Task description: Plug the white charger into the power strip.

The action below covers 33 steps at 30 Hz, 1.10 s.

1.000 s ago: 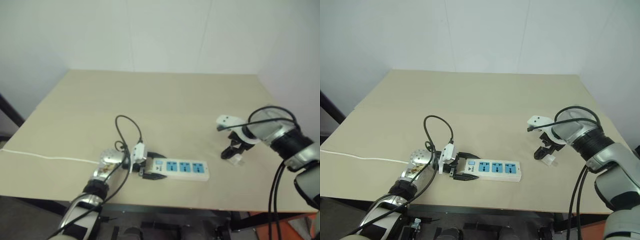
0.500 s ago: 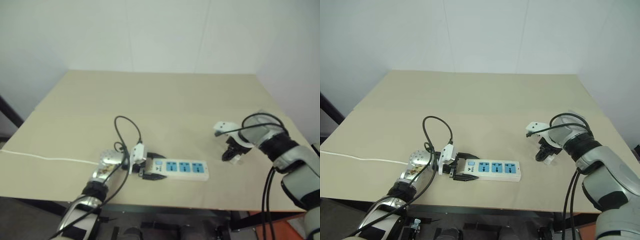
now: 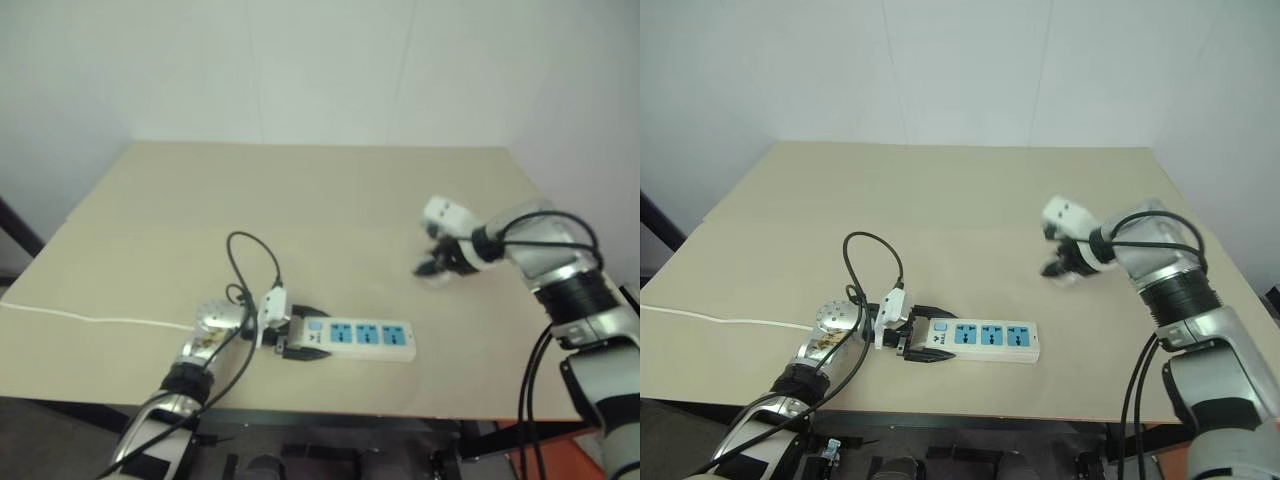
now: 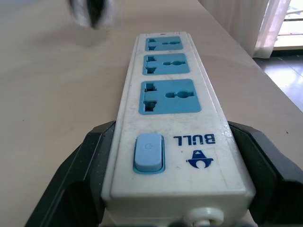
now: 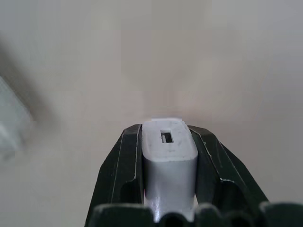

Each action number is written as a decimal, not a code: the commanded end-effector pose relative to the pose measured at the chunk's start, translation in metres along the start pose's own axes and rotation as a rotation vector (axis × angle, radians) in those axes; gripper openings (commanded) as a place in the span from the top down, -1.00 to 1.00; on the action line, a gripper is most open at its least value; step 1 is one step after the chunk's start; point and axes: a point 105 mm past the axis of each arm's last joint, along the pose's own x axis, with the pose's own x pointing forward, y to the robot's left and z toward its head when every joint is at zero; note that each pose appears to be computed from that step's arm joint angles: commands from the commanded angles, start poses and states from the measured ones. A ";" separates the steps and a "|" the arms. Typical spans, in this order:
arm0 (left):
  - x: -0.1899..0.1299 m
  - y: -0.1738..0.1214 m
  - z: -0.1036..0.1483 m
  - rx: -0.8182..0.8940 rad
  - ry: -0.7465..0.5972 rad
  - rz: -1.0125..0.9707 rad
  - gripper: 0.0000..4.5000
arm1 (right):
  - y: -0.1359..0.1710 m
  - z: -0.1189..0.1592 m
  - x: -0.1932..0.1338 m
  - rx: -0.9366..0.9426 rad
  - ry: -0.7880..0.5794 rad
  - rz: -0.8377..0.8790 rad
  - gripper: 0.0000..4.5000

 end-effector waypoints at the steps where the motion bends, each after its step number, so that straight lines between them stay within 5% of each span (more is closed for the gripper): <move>1: 0.005 -0.012 -0.014 -0.048 0.046 -0.052 -0.46 | 0.011 0.045 -0.022 -0.037 -0.398 -0.003 0.50; 9: 0.006 -0.010 -0.013 -0.046 0.053 -0.050 -0.46 | 0.082 0.039 -0.009 -0.029 -0.748 0.244 0.50; 16: 0.006 -0.011 -0.014 -0.045 0.059 -0.055 -0.46 | 0.122 0.022 0.026 0.020 -0.833 0.405 0.50; 33: 0.006 -0.012 -0.014 -0.048 0.065 -0.060 -0.46 | 0.125 0.016 0.047 0.039 -0.865 0.393 0.50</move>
